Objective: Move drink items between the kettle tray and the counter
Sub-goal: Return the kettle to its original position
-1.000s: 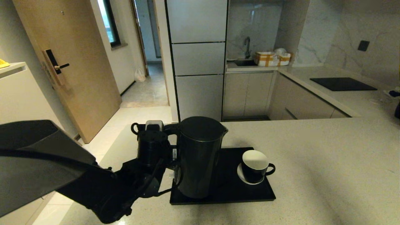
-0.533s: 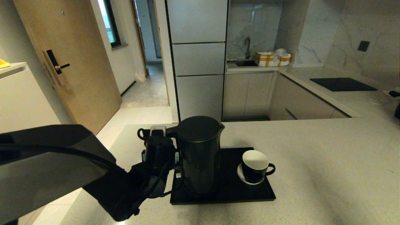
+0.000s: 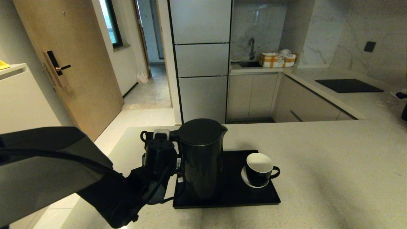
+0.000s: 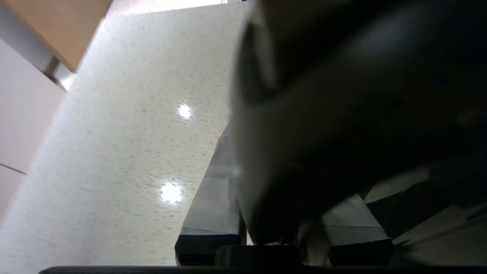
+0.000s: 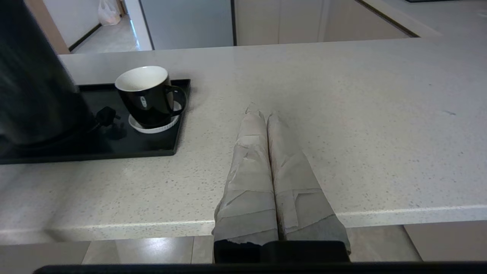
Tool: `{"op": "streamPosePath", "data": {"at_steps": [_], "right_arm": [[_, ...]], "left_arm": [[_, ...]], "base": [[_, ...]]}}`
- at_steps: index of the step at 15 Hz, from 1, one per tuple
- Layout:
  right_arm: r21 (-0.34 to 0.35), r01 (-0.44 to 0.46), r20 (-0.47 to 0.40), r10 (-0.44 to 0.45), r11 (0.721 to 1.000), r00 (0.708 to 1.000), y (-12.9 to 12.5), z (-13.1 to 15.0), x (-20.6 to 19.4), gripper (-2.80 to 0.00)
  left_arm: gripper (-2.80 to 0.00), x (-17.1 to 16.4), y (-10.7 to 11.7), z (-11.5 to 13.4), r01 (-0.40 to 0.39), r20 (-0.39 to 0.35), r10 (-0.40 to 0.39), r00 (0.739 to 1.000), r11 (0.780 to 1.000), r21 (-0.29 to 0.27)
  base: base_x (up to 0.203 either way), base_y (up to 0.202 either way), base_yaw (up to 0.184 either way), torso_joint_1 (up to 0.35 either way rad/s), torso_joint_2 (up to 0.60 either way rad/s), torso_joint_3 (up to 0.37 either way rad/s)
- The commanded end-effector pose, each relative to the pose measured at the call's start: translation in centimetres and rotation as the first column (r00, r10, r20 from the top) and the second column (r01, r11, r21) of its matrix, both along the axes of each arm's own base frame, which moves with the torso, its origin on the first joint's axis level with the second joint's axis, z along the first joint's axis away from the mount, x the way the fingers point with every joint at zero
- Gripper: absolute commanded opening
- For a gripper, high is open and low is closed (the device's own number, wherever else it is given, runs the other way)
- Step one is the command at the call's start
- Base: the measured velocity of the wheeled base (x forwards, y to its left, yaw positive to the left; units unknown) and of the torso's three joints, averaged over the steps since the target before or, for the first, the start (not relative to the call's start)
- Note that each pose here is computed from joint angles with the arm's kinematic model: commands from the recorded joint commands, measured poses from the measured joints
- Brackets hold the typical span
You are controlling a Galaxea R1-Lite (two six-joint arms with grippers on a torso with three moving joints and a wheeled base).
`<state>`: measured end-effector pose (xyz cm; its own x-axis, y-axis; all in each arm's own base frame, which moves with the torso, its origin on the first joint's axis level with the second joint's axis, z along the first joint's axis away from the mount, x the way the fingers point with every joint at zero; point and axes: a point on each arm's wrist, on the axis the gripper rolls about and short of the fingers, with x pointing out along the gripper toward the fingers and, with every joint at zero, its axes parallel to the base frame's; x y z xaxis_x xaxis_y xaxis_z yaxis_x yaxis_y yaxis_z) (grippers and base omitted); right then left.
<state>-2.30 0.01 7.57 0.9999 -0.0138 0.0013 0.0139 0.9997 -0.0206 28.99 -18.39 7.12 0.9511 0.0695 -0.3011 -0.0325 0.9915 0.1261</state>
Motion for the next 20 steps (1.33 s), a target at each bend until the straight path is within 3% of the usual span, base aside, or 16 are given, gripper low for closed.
{"op": "streamPosePath", "data": {"at_steps": [1, 9, 15, 20], "right_arm": [[-0.001, 0.0, 0.0, 0.0, 1.0, 1.0, 0.0, 0.0, 0.0, -2.8], [-0.001, 0.0, 0.0, 0.0, 1.0, 1.0, 0.0, 0.0, 0.0, -2.8], [-0.001, 0.0, 0.0, 0.0, 1.0, 1.0, 0.0, 0.0, 0.0, -2.8], [-0.001, 0.0, -0.001, 0.0, 1.0, 1.0, 0.0, 0.0, 0.0, -2.8]], "left_arm": [[-2.8, 0.0, 0.6, 1.3, -0.017, 0.035, 0.018, 0.999, 1.0, -0.009], [-2.8, 0.7, 0.6, -0.1, -0.015, 0.006, 0.015, 1.0, 0.999, 0.04], [-2.8, 1.5, -0.3, -1.7, -0.005, -0.017, 0.006, 1.0, 0.998, 0.055], [-2.8, 2.2, -0.4, -1.5, -0.011, -0.01, 0.012, 1.0, 0.999, 0.052]], "base": [[0.0, 0.0, 0.0, 0.0, 0.0, 0.0], [0.0, 0.0, 0.0, 0.0, 0.0, 0.0], [0.0, 0.0, 0.0, 0.0, 0.0, 0.0], [0.0, 0.0, 0.0, 0.0, 0.0, 0.0]]}}
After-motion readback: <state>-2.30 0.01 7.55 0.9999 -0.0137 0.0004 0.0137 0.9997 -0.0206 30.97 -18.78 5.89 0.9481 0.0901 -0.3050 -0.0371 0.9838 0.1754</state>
